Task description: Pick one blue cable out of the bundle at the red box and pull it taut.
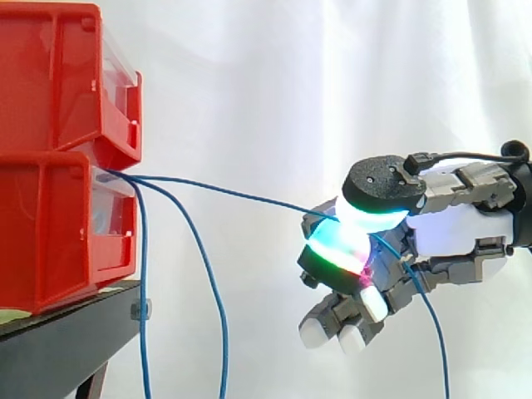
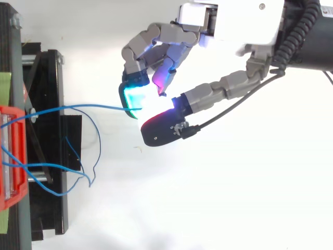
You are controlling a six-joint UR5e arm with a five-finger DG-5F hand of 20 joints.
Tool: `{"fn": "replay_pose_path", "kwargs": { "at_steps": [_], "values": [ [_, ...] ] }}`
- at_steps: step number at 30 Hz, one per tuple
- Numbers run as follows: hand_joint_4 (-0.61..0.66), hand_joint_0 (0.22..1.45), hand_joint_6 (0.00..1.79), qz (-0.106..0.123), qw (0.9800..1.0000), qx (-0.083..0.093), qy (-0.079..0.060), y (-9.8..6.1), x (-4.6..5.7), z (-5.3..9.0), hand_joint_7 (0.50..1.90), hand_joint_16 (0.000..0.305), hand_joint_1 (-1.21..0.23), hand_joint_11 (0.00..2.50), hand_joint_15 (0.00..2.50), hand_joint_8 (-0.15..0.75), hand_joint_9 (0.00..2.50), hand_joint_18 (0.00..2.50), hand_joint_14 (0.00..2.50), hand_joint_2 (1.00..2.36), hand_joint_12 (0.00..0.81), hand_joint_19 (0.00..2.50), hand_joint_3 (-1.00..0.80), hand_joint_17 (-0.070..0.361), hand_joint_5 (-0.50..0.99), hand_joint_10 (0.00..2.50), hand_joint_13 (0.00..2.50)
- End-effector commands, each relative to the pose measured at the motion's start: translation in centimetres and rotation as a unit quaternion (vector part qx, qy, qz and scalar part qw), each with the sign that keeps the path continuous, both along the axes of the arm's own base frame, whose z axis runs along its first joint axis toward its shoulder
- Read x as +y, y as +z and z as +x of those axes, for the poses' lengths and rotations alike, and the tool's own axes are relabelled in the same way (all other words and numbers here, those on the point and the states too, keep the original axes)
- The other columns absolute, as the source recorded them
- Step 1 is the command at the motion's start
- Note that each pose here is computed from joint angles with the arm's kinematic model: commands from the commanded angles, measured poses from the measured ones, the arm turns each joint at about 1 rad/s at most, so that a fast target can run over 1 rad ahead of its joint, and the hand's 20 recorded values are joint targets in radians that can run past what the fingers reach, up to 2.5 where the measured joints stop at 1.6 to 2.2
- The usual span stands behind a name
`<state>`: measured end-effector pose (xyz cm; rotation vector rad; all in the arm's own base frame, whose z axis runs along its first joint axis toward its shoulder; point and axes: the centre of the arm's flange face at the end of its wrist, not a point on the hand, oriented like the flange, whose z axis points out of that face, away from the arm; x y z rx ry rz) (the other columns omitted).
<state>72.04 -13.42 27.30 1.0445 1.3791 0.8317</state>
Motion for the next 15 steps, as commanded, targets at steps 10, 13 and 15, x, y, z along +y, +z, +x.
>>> {"fn": "replay_pose_path", "kwargs": {
  "at_steps": [10,13,15],
  "values": [
    [0.06,0.6,0.91,0.0,1.0,0.001,0.0,-0.08,0.02,-0.03,1.19,0.067,-0.79,0.56,0.28,0.396,0.91,0.58,0.01,1.05,0.427,0.3,-0.01,0.15,-0.1,0.01,0.6],
    [0.06,0.61,0.91,0.0,1.0,0.001,0.0,-0.08,0.02,-0.03,1.2,0.067,-0.79,0.56,0.27,0.397,0.91,0.58,0.01,1.05,0.426,0.3,-0.01,0.15,-0.1,0.01,0.6],
    [0.06,0.61,0.91,0.0,1.0,0.0,-0.001,0.0,-0.09,-0.01,1.19,0.067,-0.79,0.56,0.28,0.392,0.91,0.58,0.01,1.05,0.428,0.3,-0.01,0.15,-0.1,0.01,0.6]
  ]
}}
